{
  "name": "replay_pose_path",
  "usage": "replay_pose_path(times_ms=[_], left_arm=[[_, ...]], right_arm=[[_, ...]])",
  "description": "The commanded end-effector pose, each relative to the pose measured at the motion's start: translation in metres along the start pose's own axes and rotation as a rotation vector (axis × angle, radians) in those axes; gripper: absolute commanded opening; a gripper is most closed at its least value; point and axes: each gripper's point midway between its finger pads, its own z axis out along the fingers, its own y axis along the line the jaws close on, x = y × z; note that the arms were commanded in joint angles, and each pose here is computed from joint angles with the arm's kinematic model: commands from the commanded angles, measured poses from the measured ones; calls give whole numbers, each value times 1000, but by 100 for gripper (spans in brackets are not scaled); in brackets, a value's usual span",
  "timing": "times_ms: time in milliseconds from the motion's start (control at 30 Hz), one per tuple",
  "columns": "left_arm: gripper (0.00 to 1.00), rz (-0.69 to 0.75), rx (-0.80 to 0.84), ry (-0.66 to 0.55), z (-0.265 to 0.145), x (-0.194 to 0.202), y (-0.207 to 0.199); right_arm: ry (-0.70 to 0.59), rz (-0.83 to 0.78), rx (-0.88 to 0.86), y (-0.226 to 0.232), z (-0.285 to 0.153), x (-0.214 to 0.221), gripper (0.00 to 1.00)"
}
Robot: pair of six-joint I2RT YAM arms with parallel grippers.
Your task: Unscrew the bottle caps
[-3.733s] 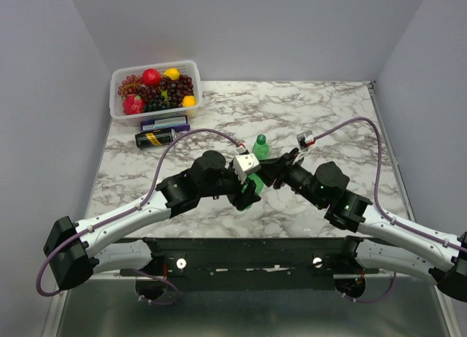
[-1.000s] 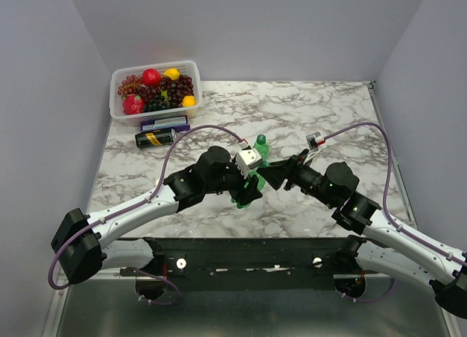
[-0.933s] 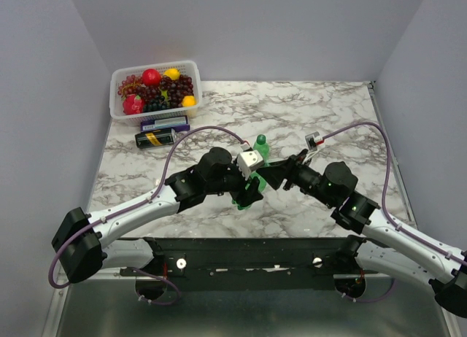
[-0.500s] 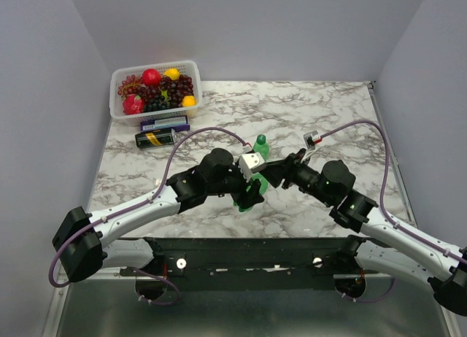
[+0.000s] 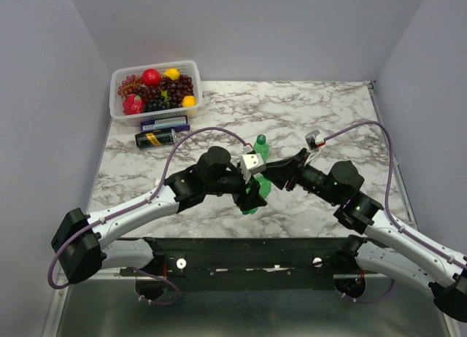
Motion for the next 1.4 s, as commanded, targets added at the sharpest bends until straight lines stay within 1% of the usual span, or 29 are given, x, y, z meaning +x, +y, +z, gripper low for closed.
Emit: replay_pose_path(times_ms=[0,100,367,633,833,900,933,967,1033,1067,1133,1167,1200,1233,1267,1300,1367], left_arm=[[2,53,207,-62,-10,-19,-37],[2,75,260,-78,-16,-23,-47],[2,61,351,-64,-18,-19,-60],[2,45,326,-52,-12,-16,-54],[2,47,344,-51,-14,-16,-57],[2,45,337,-51,-13,-16,-56],[2,48,323,-53,-12,-17,-54],[2,47,311,-55,-12,-17,-51],[2,41,280,-51,-10,-16,-46],[2,39,238,-51,-9,-17,-39],[2,35,204,-47,-8,-16,-34],[2,36,177,-49,-8,-17,-30],[2,37,164,-49,-7,-17,-28],[2,36,146,-53,-8,-18,-25],[2,34,129,-50,-8,-17,-22],[2,29,77,-51,-8,-17,-14],[2,27,23,-52,-8,-18,-5]], right_arm=[[-4,-143,-264,42,-17,-9,22],[8,-180,-330,50,-26,-8,22],[-61,-207,-340,57,-38,-27,22],[-124,-219,-343,64,-47,-43,22],[-112,-244,-331,61,-46,-41,24],[-99,-241,-323,59,-44,-38,28],[-93,-236,-316,57,-42,-37,31],[-97,-224,-300,55,-41,-38,40],[-97,-215,-286,53,-40,-39,50],[-97,-201,-263,49,-40,-38,61],[-111,-189,-239,47,-42,-42,69],[-117,-168,-183,38,-42,-43,74],[-124,-155,-153,34,-44,-46,75],[-144,-148,-129,32,-48,-51,80],[-154,-123,-59,21,-50,-52,83],[-163,-109,-24,16,-52,-55,83],[-182,-69,67,2,-57,-58,83]])
